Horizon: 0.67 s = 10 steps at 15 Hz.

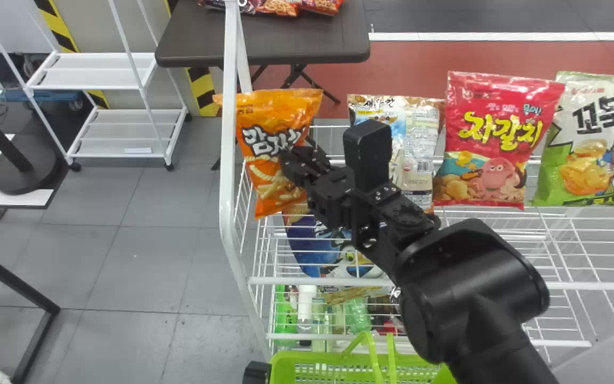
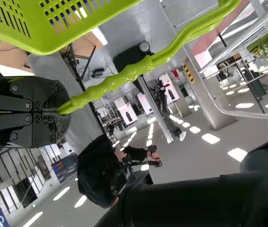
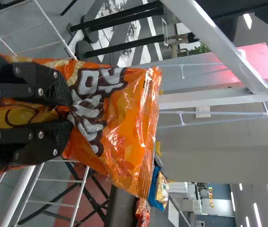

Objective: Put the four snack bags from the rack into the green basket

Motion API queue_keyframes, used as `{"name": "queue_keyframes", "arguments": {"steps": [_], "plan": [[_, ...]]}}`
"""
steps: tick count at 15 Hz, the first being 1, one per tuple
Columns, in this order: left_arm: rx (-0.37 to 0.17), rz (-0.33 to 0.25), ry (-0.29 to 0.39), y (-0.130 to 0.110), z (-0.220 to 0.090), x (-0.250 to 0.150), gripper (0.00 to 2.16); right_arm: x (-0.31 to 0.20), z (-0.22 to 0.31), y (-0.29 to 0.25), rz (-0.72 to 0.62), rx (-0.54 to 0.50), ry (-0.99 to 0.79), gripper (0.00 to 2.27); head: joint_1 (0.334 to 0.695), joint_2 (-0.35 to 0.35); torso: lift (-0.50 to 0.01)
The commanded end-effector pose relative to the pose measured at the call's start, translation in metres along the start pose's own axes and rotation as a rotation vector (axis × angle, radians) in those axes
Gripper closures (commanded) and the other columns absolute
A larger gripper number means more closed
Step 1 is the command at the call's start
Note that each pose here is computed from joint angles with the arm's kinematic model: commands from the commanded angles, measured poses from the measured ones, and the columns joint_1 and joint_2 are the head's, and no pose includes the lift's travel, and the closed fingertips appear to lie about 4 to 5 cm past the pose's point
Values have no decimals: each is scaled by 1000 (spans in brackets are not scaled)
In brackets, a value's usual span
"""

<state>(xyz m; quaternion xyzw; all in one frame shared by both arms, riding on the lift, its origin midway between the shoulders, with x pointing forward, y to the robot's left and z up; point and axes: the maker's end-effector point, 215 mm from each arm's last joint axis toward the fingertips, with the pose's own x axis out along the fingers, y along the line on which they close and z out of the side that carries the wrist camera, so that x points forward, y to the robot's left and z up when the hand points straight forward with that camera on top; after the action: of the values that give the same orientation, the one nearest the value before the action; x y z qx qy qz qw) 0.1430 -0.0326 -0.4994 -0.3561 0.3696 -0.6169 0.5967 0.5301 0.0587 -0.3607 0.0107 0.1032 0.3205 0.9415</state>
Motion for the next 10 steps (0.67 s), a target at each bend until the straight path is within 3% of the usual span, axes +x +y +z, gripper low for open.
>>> {"name": "queue_keyframes", "arguments": {"steps": [1, 5, 10], "plan": [[0, 4, -1, 1, 3, -1, 1902, -26, 12, 9, -15, 17, -21, 2189, 695, 50, -6], [-12, 7, 3, 2, 7, -2, 1902, -111, 7, -6, -110, 36, 63, 2186, 695, 15, -6], [-7, 16, -1, 4, 13, -3, 1902, -221, -19, -35, -202, 82, 227, 2186, 695, -201, -6]]}}
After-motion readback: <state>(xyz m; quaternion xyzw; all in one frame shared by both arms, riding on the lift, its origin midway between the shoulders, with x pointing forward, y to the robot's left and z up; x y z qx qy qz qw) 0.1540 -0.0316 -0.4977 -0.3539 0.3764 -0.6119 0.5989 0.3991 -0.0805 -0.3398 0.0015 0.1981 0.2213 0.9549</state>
